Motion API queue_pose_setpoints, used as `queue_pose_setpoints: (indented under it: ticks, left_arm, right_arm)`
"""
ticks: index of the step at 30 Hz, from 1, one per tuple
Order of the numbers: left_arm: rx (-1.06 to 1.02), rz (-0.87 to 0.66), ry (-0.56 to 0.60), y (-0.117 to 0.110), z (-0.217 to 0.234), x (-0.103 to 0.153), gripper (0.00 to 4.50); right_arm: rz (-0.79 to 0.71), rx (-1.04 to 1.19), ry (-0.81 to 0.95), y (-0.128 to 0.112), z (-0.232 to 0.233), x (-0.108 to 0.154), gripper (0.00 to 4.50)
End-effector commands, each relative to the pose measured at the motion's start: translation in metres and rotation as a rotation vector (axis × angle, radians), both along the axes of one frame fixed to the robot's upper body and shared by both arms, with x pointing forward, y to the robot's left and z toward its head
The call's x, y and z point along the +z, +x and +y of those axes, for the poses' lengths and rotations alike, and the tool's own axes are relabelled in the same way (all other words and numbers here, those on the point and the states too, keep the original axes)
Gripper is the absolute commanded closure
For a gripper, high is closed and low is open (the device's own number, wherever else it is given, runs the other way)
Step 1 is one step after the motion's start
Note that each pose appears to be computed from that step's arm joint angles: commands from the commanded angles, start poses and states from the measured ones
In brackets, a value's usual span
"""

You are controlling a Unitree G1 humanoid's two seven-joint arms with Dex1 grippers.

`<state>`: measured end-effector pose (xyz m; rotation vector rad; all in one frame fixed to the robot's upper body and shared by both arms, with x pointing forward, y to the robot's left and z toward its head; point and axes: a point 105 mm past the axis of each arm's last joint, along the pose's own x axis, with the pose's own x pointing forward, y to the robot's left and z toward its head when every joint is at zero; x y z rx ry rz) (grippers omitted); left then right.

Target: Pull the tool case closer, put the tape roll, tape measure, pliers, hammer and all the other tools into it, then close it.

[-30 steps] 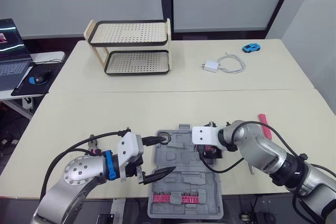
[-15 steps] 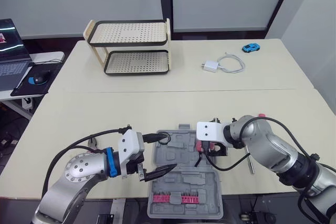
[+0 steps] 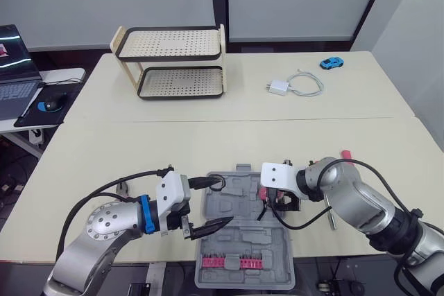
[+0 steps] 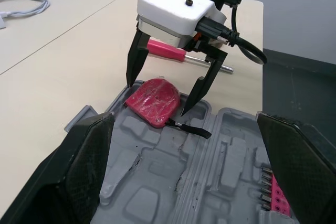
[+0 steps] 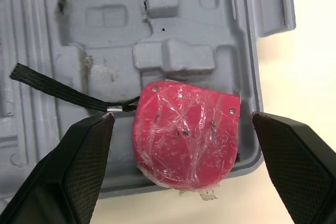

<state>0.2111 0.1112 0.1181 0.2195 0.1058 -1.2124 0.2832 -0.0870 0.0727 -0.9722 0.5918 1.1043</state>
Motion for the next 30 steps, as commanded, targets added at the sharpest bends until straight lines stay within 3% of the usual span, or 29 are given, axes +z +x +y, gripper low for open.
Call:
queue_pose_setpoints:
  ticks: [1,21,24,26,30]
  left_arm:
    - [-0.021,-0.020,-0.008,-0.0039,-0.0027,0.0036,0.00]
    - [-0.024,-0.017,-0.008,-0.0054,-0.0040,0.0041,0.00]
    - [-0.025,-0.017,-0.007,-0.0055,-0.0044,0.0042,0.00]
    - [-0.025,-0.016,-0.006,-0.0058,-0.0044,0.0042,0.00]
    - [-0.024,-0.016,-0.003,-0.0050,-0.0039,0.0043,0.00]
  right_arm:
    - [-0.003,-0.020,0.023,0.0001,0.0008,-0.0001,0.03]
    - [-0.004,-0.067,0.037,0.0047,0.0014,-0.0070,0.03]
    - [-0.007,-0.069,0.040,0.0052,0.0018,-0.0067,0.62]
    - [-0.003,-0.074,0.047,0.0049,0.0020,-0.0068,1.26]
    - [-0.003,-0.073,0.045,0.0044,0.0009,-0.0067,1.40]
